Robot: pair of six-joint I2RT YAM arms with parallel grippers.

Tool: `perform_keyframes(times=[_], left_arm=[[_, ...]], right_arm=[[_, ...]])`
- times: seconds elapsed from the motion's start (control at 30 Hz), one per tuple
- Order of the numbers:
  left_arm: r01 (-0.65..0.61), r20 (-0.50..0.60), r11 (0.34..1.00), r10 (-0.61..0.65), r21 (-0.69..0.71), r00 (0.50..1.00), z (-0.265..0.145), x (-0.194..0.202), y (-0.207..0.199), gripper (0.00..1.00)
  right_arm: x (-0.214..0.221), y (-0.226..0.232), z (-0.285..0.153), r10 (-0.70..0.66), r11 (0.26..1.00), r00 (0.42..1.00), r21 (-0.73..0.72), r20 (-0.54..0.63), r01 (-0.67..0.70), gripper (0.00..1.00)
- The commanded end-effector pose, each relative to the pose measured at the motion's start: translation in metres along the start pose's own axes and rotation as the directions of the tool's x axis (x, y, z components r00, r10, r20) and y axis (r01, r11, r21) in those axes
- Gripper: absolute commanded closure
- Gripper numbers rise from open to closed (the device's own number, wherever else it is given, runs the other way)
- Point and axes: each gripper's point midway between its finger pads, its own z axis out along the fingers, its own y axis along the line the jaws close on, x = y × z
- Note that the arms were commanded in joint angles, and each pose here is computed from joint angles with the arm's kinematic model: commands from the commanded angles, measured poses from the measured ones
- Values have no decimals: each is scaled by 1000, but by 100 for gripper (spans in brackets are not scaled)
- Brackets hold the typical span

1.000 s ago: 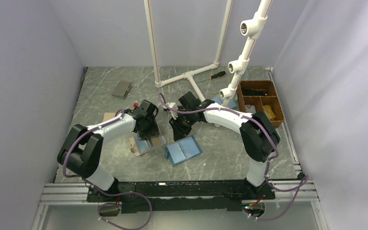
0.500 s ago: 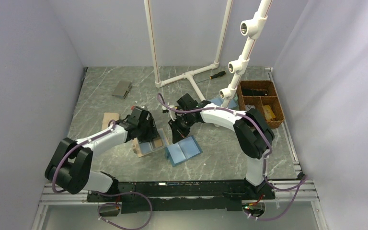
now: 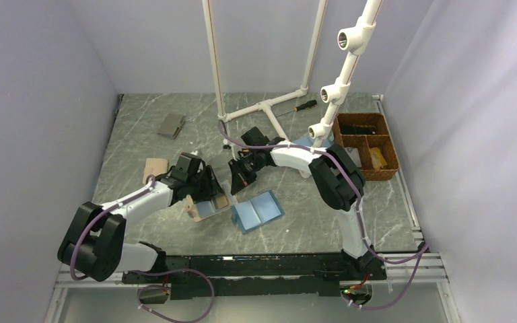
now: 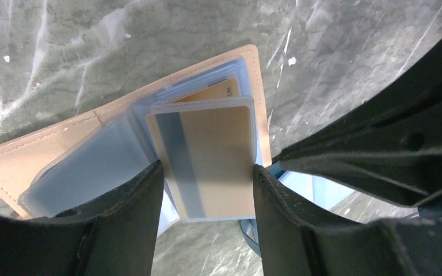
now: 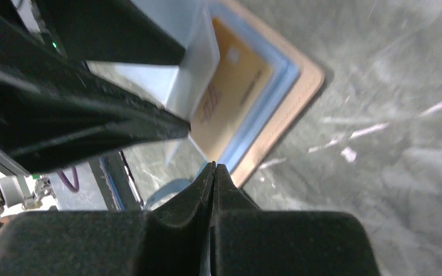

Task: Take the credit cards out of the card holder
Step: Remove the credit card from the card holder.

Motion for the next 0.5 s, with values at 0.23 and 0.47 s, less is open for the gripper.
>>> perform_keyframes(times=[0.23,0.47], left_arm=[[-14,43,989,7,147,999,-9,-9,-21,67],[-20,37,974,12,224,999,-12,-5,-28,38]], right_arm=[[-35,7,13,44,995,997,-94,63,-38,100],[-39,18,15,58,986,996,-161,63,-47,100]])
